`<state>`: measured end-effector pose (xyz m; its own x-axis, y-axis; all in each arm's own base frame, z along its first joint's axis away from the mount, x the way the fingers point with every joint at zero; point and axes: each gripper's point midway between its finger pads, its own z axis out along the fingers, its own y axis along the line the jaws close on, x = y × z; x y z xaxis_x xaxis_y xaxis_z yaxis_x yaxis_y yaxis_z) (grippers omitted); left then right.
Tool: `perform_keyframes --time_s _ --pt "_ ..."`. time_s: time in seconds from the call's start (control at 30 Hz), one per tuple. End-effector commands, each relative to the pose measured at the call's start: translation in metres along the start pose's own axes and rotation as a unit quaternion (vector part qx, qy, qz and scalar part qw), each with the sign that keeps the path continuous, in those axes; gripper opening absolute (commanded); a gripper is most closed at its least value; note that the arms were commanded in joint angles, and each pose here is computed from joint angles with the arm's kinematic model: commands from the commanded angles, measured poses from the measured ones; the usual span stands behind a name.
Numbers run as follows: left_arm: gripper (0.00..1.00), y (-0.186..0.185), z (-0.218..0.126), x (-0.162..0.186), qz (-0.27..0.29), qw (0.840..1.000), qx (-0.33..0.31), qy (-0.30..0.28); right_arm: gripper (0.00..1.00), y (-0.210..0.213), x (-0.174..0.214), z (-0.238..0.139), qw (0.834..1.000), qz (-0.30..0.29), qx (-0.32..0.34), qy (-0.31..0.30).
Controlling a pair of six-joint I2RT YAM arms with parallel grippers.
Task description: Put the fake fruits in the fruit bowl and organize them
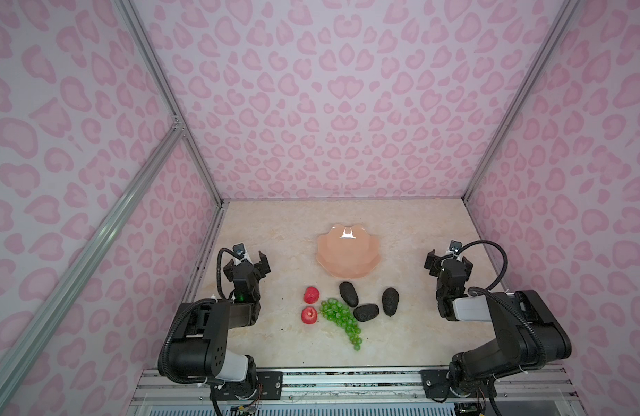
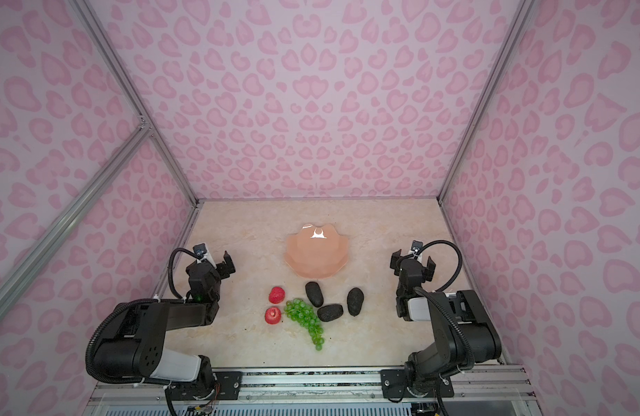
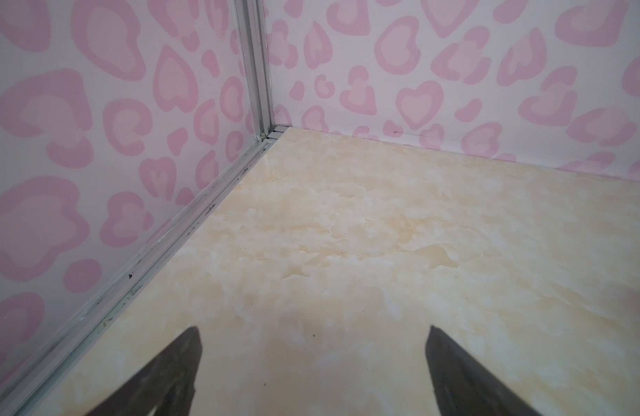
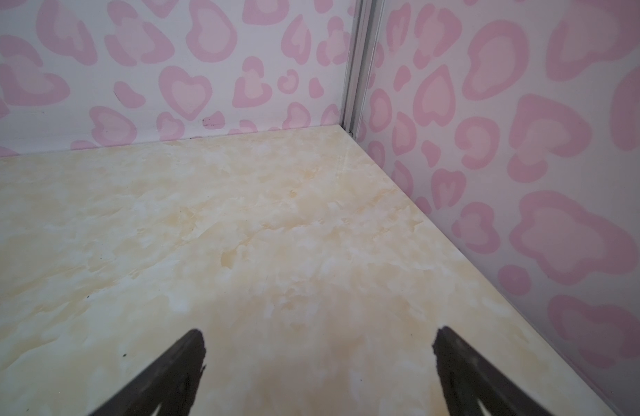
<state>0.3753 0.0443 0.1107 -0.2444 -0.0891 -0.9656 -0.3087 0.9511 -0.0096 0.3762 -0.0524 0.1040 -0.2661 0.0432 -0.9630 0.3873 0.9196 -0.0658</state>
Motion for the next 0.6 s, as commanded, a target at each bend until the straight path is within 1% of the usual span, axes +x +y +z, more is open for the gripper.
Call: perform_keyframes --time_s 0.0,0.33,0.43,0.47,0.5,0.57 --pt "0.98 -0.001 0.001 -0.010 -0.004 1.000 0.003 -0.018 1.00 -0.002 -0.001 0.000 1.000 0.003 0.007 -0.003" --pt "0.98 -0.001 0.001 -0.010 -0.004 1.000 0.003 -0.018 1.00 -0.003 -0.004 -0.001 1.000 0.004 0.012 -0.006" --pt "0.98 0.000 -0.001 -0.012 -0.005 1.000 -0.001 -0.023 1.00 0.003 -0.007 -0.004 1.000 -0.011 0.001 -0.008" --pt "0.98 0.000 -0.001 -0.013 -0.007 1.000 -0.002 -0.014 1.00 0.006 -0.009 -0.008 1.000 -0.019 0.001 -0.015" --pt "0.98 -0.001 0.000 -0.018 -0.003 1.000 0.003 -0.018 1.00 0.005 -0.010 -0.011 1.000 -0.018 0.006 -0.021" --pt "0.97 0.000 0.004 -0.026 0.005 0.999 -0.015 0.029 1.00 0.003 -0.021 -0.016 0.999 -0.016 0.014 -0.048"
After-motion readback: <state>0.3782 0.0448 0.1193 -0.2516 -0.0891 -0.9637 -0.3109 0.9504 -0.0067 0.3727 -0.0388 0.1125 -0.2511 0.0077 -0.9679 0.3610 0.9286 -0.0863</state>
